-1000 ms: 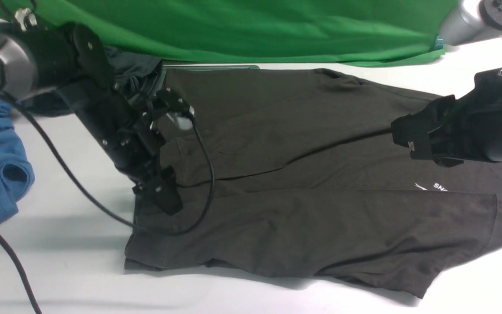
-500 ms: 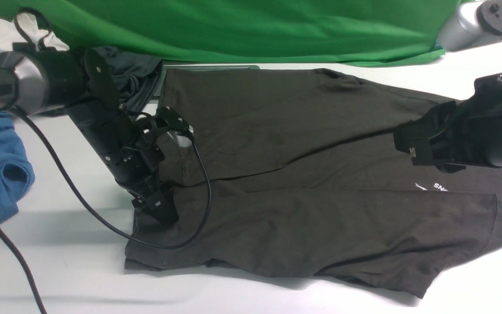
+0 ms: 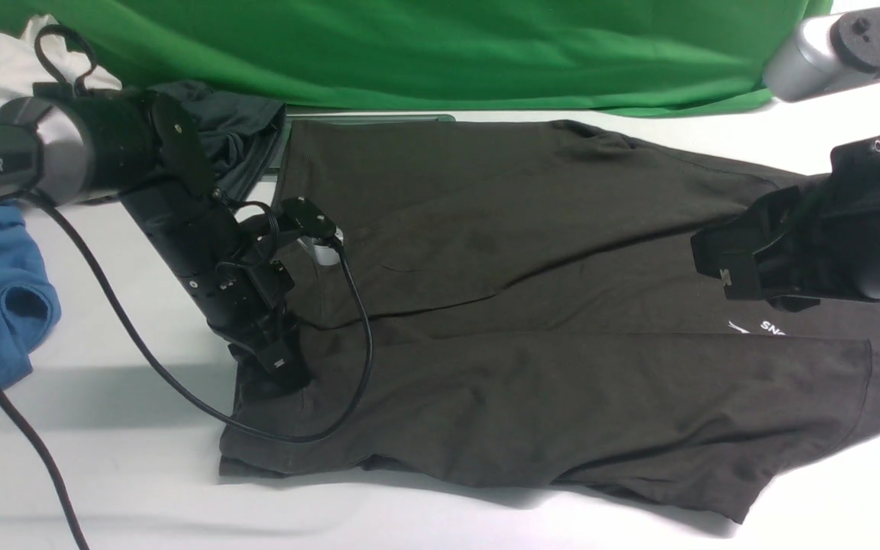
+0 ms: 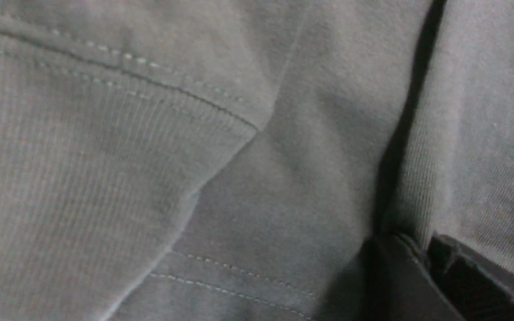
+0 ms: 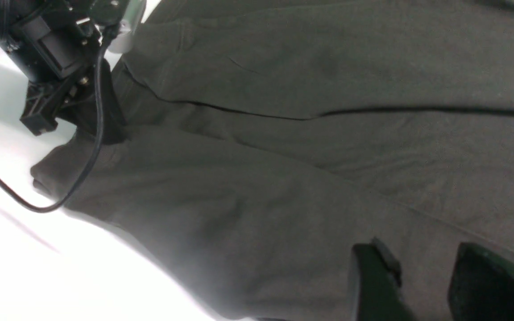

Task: Fold a long-sleeved shirt on a white desktop.
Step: 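Grasp the left edge of the dark T-shirt lying flat on the table, then fold the left side of the dark shirt inward over its body with the left gripper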

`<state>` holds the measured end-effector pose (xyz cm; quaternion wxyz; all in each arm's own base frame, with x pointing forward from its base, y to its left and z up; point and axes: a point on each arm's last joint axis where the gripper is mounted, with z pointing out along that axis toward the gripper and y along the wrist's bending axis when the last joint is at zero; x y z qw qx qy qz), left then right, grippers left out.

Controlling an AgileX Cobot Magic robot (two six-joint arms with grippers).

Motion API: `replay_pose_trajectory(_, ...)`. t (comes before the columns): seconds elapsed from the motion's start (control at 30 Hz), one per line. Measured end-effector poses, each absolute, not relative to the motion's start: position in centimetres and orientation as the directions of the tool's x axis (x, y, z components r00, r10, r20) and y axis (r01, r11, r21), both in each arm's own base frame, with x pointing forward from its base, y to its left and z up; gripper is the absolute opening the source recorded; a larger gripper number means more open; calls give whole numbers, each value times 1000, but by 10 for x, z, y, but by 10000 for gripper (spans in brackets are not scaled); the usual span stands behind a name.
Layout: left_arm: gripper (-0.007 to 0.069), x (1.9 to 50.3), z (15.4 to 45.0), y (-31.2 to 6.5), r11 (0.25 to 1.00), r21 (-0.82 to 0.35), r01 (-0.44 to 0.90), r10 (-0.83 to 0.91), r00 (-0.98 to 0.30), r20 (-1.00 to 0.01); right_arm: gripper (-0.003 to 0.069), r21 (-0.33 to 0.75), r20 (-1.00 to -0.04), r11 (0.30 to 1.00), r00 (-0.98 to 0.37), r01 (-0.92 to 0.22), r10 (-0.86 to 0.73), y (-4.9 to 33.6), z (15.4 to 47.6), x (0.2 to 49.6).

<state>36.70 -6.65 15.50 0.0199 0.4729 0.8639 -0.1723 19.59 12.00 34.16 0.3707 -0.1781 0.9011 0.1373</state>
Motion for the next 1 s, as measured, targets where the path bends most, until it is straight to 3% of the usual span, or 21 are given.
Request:
replay_pose_trajectory(0.3, 36, 372, 177, -68, 484, -263, 835, 812, -540, -219, 241, 108, -718, 897, -657, -429, -228, 120, 342, 196)
replay_pose_trajectory(0.63, 36, 398, 222, -67, 492, -95, 865, 819, -497, -285, 241, 108, -721, 896, -655, -430, -227, 120, 342, 196)
replay_pose_trajectory(0.77, 36, 410, 234, -75, 457, -10, 889, 840, -435, -324, 241, 109, -728, 895, -648, -432, -224, 121, 343, 197)
replay_pose_trajectory(1.0, 36, 427, 236, -91, 376, 167, 911, 907, -325, -267, 241, 109, -731, 895, -645, -432, -222, 121, 343, 197)
